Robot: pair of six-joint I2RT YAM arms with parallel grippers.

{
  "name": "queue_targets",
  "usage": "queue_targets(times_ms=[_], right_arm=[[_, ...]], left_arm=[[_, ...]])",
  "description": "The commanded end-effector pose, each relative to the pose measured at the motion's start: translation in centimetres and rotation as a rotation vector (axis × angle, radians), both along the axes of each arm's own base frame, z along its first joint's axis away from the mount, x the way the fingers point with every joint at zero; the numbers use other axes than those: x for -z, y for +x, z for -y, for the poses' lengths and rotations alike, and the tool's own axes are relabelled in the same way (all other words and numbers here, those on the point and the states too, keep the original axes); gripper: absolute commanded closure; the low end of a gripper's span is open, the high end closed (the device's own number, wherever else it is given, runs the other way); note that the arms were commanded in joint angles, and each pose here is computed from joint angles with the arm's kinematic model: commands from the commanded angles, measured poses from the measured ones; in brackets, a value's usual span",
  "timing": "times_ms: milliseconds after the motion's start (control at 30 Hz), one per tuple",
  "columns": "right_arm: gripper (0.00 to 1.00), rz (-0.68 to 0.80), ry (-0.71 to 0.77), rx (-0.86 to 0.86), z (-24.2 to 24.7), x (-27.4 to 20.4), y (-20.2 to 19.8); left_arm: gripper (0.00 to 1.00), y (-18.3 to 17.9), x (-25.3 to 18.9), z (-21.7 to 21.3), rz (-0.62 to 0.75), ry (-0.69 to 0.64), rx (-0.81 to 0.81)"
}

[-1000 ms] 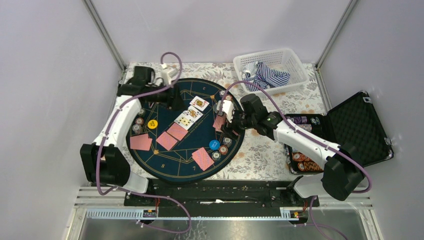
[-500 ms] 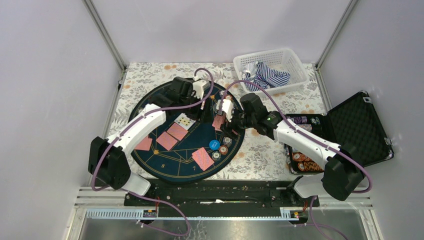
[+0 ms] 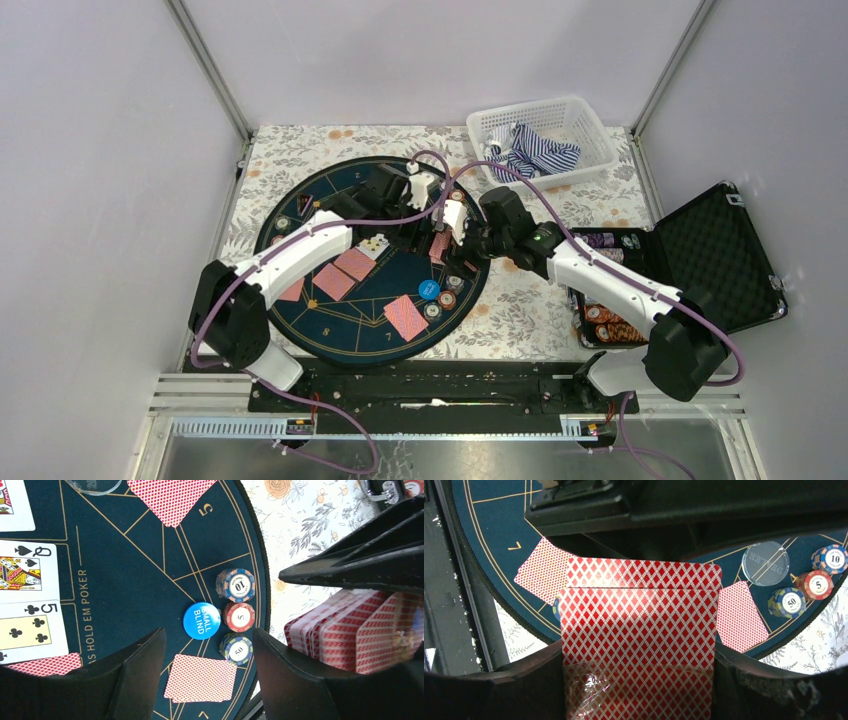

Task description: Distribute texas hold em gaming equipment

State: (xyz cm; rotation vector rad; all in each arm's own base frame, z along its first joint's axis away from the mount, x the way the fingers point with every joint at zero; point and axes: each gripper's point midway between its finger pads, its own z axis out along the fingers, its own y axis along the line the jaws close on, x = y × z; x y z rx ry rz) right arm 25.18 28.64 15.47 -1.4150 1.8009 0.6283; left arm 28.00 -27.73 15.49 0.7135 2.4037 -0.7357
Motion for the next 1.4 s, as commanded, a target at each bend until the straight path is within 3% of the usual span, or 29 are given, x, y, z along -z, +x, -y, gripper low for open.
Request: queue_targets(times_ms=[0,167,433,633,833,1033,1200,1367], right_arm=[[0.86,0.086,0.097,-0.027,-2.1,-4.2,0.8],[0.86,0.096,0.091,-0.019,-1.8,-4.0,0.8],[0.85,0.107,0.097,-0.016,-1.7,-4.3,0.8],[0.85,0.097,0.106,-0.027,-2.1,-4.7,0.7],[0.84,0.095,0.111,-0.039,-2.2,-4.8,0.5],[0.84,0.096,0.114,-0.042,-2.1,-5.0,0.4],[0.84,0.096,0.115,-0.044,-2.2,-5.0,0.3],[0.84,0.097,0.118,-0.043,-2.2,-5.1,0.3]], left_arm=[[0.31,0.0,-0.5,1.8,0.030,-0.024,0.029],[0.31,0.5,-1.4,0.9,0.025,-0.055,0.018],[0.29,3.0,-7.7,-6.3,0.010,-0.400,-0.062],[0.21,-1.7,-11.3,-4.4,-0.090,-0.642,0.139],[0.13,-4.0,-10.0,-1.5,-0.181,-0.653,0.216],[0.13,-4.4,-8.5,0.3,-0.268,-0.668,0.227],[0.18,-4.6,-7.3,1.7,-0.347,-0.666,0.226],[0.31,-4.4,-7.1,2.3,-0.433,-0.715,0.200]])
